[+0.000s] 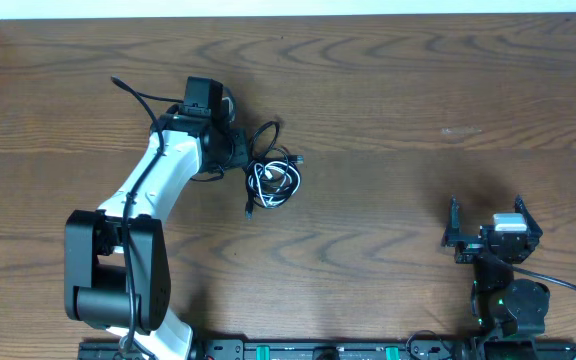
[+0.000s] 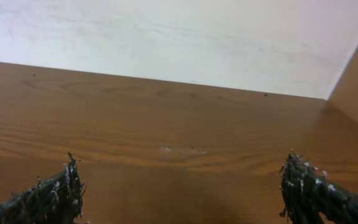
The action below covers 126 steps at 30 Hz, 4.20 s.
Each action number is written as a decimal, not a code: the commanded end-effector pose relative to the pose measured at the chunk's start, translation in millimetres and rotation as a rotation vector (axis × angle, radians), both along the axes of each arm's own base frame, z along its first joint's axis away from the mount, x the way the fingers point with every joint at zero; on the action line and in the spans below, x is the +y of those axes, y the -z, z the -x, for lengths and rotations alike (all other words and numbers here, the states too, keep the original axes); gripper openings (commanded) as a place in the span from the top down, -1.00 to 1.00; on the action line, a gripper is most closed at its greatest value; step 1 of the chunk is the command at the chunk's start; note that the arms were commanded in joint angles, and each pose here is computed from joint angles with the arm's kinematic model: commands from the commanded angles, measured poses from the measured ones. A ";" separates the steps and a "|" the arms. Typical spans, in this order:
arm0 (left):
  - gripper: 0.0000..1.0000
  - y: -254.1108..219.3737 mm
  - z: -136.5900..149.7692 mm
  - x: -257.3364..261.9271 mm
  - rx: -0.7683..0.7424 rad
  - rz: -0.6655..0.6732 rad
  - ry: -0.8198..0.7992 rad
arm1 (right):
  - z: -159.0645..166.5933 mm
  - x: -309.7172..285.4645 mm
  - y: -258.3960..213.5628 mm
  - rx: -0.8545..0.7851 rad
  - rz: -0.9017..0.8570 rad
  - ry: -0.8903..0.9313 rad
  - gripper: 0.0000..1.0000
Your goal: Untangle cables
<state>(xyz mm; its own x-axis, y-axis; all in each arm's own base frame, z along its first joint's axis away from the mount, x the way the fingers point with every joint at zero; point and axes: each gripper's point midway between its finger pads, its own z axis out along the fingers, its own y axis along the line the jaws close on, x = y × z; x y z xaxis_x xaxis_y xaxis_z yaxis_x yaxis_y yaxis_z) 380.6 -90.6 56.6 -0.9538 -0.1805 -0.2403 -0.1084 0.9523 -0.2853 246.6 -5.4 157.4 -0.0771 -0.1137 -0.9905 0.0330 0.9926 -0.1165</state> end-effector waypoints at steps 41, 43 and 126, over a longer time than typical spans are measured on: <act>0.09 16.8 -0.9 0.3 -0.005 -0.084 0.073 | 0.1 -8.6 -22.2 -0.082 0.138 0.048 -0.98; 0.08 21.4 -4.1 -0.5 -0.013 -0.082 0.071 | 0.5 -8.6 -32.9 -0.122 0.179 0.051 -0.98; -0.95 -79.6 1.7 13.8 0.032 0.036 -0.297 | -231.2 187.0 -122.3 0.397 -0.187 -0.657 -0.99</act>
<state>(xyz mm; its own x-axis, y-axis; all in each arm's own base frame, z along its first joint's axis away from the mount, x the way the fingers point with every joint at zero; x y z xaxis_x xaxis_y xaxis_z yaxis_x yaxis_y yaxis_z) 377.4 -93.2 124.9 -0.8827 -0.4425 -0.1582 -0.3701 0.8621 -0.3462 468.9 172.1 280.0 -0.4027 -0.0663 -0.9129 -0.5635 0.8039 0.1901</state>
